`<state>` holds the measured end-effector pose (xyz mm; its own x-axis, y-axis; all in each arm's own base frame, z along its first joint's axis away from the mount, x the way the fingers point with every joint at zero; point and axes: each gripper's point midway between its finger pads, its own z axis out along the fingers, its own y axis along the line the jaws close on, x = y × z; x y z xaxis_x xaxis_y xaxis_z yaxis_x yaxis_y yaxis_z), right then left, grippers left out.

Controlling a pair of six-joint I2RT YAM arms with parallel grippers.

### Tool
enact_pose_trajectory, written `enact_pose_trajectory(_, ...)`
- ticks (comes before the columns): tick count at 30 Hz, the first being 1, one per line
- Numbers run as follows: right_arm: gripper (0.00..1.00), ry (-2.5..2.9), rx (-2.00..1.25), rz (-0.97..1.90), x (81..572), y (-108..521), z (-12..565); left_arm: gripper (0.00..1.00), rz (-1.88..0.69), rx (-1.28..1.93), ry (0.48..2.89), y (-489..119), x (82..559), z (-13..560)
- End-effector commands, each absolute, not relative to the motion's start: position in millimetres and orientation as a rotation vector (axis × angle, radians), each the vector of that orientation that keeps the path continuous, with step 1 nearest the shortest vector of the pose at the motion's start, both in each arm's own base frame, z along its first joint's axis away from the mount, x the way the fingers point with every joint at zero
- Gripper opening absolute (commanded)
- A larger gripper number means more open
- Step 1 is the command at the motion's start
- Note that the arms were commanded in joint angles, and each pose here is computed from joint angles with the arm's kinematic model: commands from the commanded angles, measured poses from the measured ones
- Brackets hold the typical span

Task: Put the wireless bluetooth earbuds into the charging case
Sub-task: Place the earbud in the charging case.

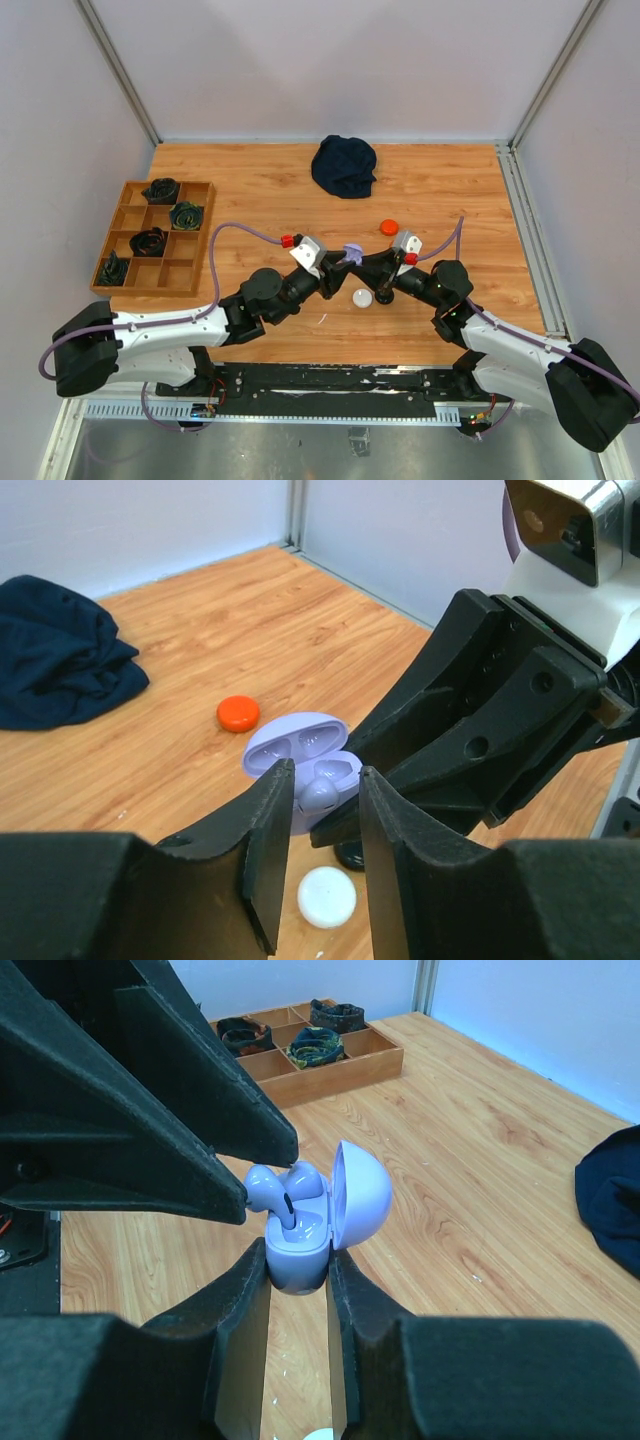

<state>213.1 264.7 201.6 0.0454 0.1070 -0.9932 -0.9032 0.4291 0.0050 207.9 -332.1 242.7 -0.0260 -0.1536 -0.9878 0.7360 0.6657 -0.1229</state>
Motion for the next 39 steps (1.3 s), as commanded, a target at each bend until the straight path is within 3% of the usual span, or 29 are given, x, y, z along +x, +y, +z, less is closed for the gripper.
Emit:
enact_pose_trajectory(1, 0.06, 1.221, -0.805, 0.913, 210, 266, 216, 0.4, -0.839, 0.477, 1.433, -335, 202, 266)
enact_pose_trajectory(15, 0.06, 1.221, -0.807, 0.915, 210, 266, 216, 0.55, -0.905, 0.465, 1.611, -346, 195, 261)
enact_pose_trajectory(29, 0.06, 1.222, -0.806, 0.917, 210, 266, 216, 0.59, -0.907, 0.481, 1.849, -358, 186, 250)
enact_pose_trajectory(39, 0.06, 1.23, -0.809, 0.921, 211, 267, 213, 0.64, -0.898, 0.42, 1.768, -338, 189, 280)
